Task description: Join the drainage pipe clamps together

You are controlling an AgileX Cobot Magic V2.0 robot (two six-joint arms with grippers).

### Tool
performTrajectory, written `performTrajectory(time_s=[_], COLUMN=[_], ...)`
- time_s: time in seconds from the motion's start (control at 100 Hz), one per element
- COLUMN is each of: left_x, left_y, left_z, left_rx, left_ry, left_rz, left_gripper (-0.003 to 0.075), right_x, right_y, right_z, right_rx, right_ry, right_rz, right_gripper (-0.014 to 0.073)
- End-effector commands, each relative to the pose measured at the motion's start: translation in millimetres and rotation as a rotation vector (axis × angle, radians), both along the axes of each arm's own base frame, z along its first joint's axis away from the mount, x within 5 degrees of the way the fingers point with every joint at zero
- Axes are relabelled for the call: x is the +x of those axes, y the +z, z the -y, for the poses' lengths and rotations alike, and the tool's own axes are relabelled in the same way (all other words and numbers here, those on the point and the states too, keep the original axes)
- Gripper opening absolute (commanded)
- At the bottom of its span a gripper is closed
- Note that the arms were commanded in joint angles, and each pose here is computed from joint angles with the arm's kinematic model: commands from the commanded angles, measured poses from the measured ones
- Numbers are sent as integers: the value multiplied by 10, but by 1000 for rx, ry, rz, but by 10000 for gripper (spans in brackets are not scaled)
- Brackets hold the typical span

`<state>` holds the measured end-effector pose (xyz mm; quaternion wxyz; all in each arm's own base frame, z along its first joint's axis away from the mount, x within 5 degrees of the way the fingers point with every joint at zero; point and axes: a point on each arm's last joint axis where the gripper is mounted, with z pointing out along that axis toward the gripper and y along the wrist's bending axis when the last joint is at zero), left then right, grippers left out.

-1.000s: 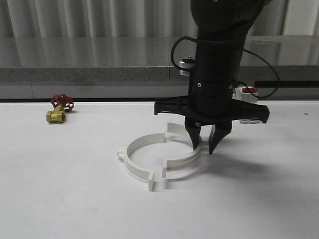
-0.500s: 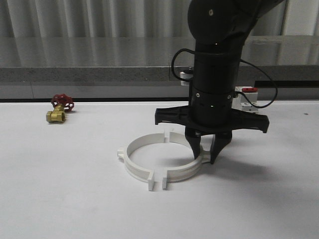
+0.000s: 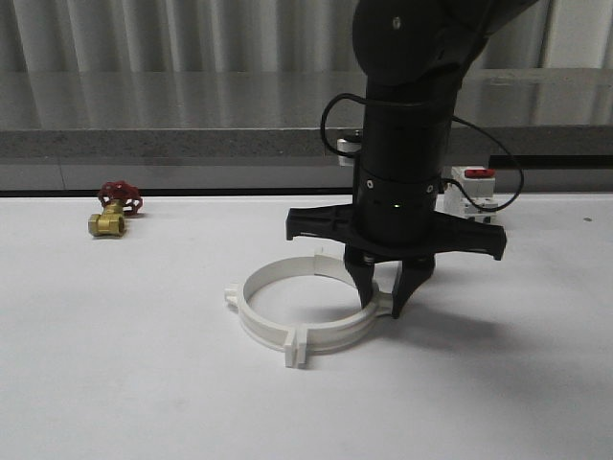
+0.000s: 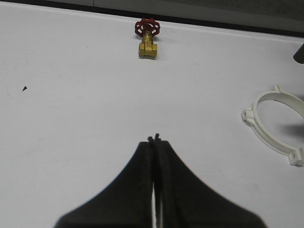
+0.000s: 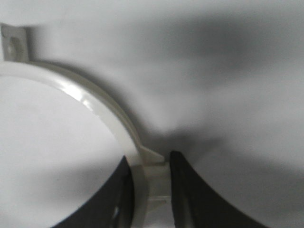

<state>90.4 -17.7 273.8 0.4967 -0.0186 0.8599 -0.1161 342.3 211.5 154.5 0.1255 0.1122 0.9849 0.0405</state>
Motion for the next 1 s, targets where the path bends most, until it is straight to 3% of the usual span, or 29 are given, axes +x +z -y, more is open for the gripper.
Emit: performTrajectory(time_s=[0.0,0.17,0.49,0.69,0.99], left_x=[36,36,36,36,36], left_y=[140,140,140,140,140], left_z=[-1,-1,-1,-1,-1], left_rx=[-23,-23,-23,-23,-23], left_ry=[13,13,13,13,13], left_rz=[91,91,91,91,91], left_gripper=[-20,-20,-20,-20,-20], right_x=[35,33,38,59,74], right_y=[235,235,237,336,1028], right_z=[-48,-52,-56,-54,265], right_rx=[65,71,75,73,57], right_ry=[-4,-8,-7,30,146], right_rz=[71,69,75,113,280], right_gripper=[63,99,480,492,492])
